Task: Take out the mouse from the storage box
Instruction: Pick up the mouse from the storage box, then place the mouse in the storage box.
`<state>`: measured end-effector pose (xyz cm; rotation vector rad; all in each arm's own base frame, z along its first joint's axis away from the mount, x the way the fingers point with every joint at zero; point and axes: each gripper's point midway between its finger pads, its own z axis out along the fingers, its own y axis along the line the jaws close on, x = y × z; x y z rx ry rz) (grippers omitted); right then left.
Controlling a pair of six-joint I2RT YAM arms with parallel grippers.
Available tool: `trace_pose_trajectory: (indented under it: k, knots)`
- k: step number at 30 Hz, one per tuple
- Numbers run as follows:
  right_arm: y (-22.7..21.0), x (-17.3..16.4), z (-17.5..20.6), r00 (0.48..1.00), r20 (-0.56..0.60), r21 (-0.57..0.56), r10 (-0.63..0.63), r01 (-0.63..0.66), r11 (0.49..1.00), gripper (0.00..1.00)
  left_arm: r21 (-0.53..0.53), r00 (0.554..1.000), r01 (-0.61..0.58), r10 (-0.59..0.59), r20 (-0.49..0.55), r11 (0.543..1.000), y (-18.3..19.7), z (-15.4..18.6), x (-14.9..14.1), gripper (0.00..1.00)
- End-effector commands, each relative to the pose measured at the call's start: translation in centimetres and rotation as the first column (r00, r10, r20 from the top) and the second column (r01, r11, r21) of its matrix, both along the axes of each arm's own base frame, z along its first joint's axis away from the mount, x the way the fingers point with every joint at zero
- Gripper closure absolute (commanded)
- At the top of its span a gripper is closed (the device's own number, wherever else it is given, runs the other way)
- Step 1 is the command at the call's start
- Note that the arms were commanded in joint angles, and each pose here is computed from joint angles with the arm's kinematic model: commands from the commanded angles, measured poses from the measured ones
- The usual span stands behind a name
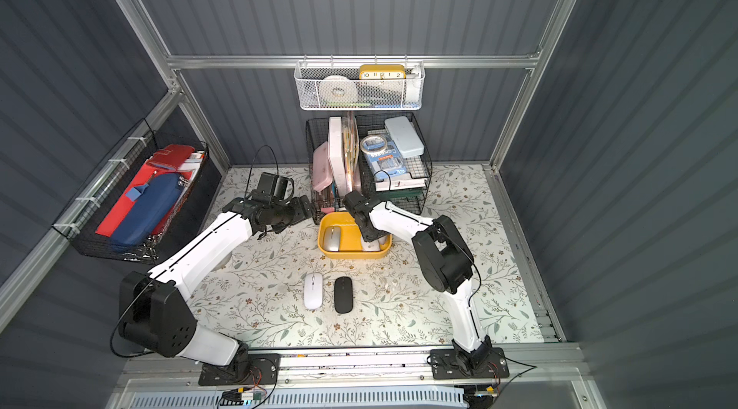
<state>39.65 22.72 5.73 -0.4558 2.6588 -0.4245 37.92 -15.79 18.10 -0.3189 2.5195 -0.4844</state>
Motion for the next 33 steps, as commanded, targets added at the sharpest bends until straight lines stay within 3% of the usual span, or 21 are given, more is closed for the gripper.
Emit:
trace_pose_trajectory:
  k: [1, 6, 18, 21, 26, 33]
  knots:
    - [1.6, 1.6, 4.4, 0.99, 0.138, -0.017, 0.038, -0.036, 0.999, 0.59, -0.007, 1.0, 0.021, -0.021, 0.021, 1.0, 0.1, 0.9, -0.6, 0.12]
    - [4.2, 1.0, 4.4, 0.984, 0.134, -0.048, 0.118, -0.112, 0.993, 0.59, -0.003, 1.0, 0.017, -0.017, 0.025, 1.0, 0.3, 1.1, -0.8, 0.12]
    - [9.7, -0.6, -0.6, 0.974, 0.037, -0.077, 0.226, -0.222, 0.972, 0.57, 0.003, 0.999, 0.014, -0.014, 0.033, 1.0, 0.6, 1.5, -1.2, 0.12]
    - [10.5, -0.8, -0.8, 0.974, 0.017, -0.068, 0.228, -0.226, 0.972, 0.42, 0.005, 0.999, 0.011, -0.011, 0.038, 1.0, 0.7, 1.6, -1.2, 0.12]
    - [12.9, -1.8, 1.0, 0.972, -0.001, 0.109, 0.236, -0.235, 0.966, 0.22, 0.004, 0.999, 0.011, -0.011, 0.041, 1.0, 0.7, 1.8, -1.1, 0.12]
    - [13.5, -2.3, 4.9, 0.983, -0.013, 0.313, 0.184, -0.171, 0.934, 0.2, 0.003, 0.999, 0.017, -0.017, 0.048, 1.0, 0.5, 2.0, -0.8, 0.12]
